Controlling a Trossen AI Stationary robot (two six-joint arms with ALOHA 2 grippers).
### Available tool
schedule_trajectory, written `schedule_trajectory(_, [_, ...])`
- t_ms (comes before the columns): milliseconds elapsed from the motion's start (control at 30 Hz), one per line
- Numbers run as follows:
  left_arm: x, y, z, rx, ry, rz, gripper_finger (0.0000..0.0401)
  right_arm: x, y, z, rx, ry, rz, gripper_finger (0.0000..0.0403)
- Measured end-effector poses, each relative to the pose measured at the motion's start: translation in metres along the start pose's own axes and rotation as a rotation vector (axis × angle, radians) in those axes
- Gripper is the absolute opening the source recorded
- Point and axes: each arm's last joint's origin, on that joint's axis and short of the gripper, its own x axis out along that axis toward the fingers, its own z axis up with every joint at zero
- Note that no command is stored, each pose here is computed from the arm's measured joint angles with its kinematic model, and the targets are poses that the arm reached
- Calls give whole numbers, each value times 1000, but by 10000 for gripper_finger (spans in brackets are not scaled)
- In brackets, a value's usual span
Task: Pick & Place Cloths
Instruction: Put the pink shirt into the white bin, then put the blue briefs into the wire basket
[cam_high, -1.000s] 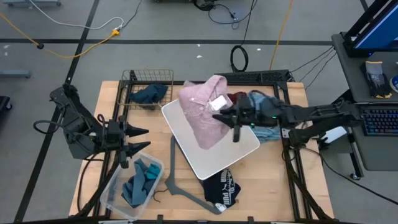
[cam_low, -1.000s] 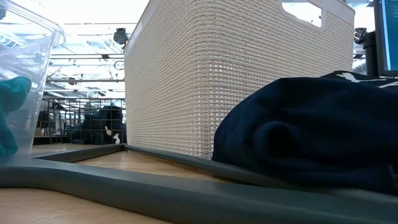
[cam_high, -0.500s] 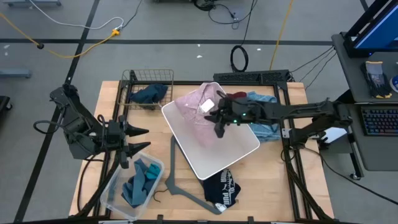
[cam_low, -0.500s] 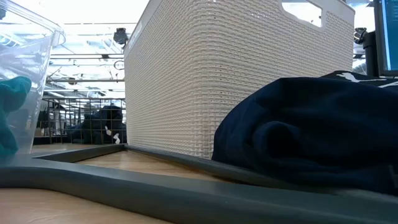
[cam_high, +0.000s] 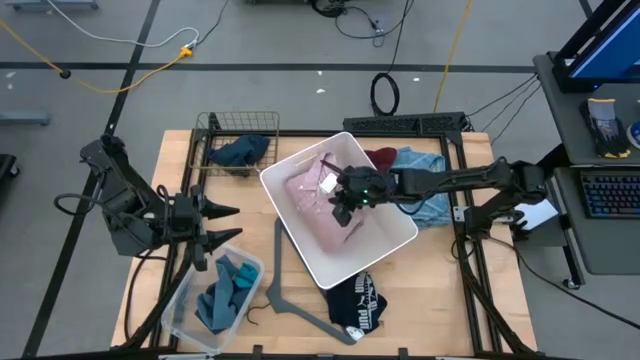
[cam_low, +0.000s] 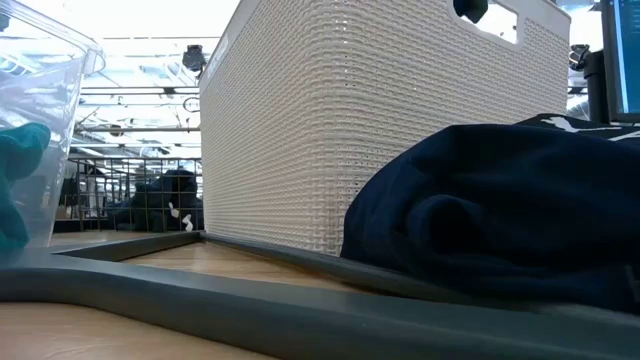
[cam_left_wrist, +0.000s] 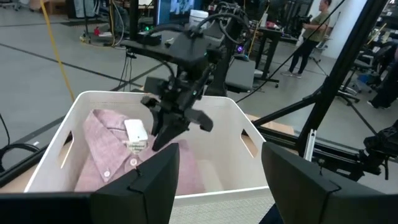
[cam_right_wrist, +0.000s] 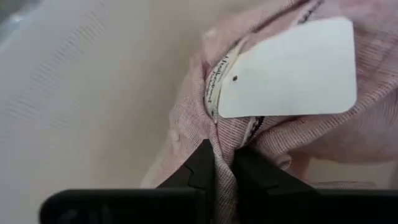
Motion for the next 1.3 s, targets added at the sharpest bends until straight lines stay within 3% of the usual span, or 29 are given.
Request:
schedule_trajectory(267, [0,0,0,0,4,-8,232,4,-17,-6,61,102,9,90])
schedule_trajectory(500, [0,0,0,0,5,-10,232,3,-16,-4,62,93,44,130])
schedule_trajectory(767, [0,0,0,0,5,-10,232,-3,-7,12,35,-69,144,154])
schedule_trajectory(1067, [0,-1,-1,10,14,-21,232,-52,10,38,-3,-311,317,121])
schedule_trajectory(1300, [0,0,-2,30,33,-36,232,-110,28,35,-114,-418,422,19])
